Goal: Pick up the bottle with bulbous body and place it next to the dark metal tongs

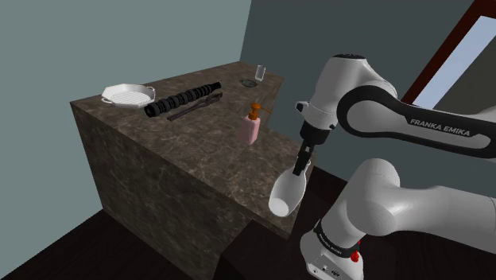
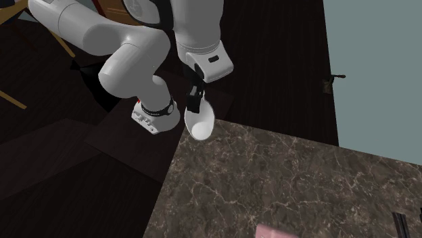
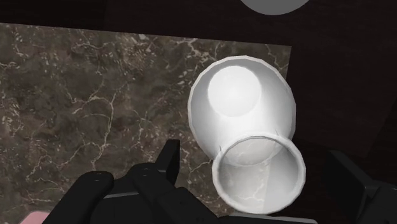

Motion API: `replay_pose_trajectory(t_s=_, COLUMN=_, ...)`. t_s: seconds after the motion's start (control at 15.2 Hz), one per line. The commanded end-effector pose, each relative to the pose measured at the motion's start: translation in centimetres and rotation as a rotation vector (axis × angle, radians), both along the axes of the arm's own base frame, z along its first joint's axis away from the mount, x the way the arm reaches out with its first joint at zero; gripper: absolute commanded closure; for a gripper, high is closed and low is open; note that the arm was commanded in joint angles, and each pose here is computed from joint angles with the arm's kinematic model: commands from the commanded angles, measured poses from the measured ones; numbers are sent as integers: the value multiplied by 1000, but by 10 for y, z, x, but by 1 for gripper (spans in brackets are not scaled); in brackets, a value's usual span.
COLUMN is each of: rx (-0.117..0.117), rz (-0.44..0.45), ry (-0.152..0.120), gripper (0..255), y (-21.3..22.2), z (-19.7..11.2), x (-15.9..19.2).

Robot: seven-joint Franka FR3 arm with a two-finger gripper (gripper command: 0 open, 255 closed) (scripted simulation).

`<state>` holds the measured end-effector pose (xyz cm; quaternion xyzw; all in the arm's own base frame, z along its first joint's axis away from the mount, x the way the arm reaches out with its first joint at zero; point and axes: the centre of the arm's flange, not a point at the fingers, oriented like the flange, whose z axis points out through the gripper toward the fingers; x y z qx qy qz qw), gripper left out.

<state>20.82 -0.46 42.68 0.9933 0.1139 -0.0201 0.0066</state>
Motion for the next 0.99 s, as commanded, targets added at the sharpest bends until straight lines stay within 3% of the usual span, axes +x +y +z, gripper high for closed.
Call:
replay_pose_trajectory(t_s=0.0, rx=0, rz=0, ry=0, gripper=0, y=0, z=0, x=0)
replay_pose_trajectory(t_s=0.07, rx=0, rz=0, ry=0, gripper=0, y=0, z=0, x=0)
replay_pose_trajectory(t_s=0.13, rx=0, rz=0, ry=0, gripper=255, y=0, z=0, x=0)
replay_pose_trajectory(t_s=0.73, rx=0, rz=0, ry=0, gripper=255, y=0, z=0, x=0)
replay_pose_trajectory(t_s=0.92, rx=0, rz=0, ry=0, gripper=255, y=0, z=16, x=0)
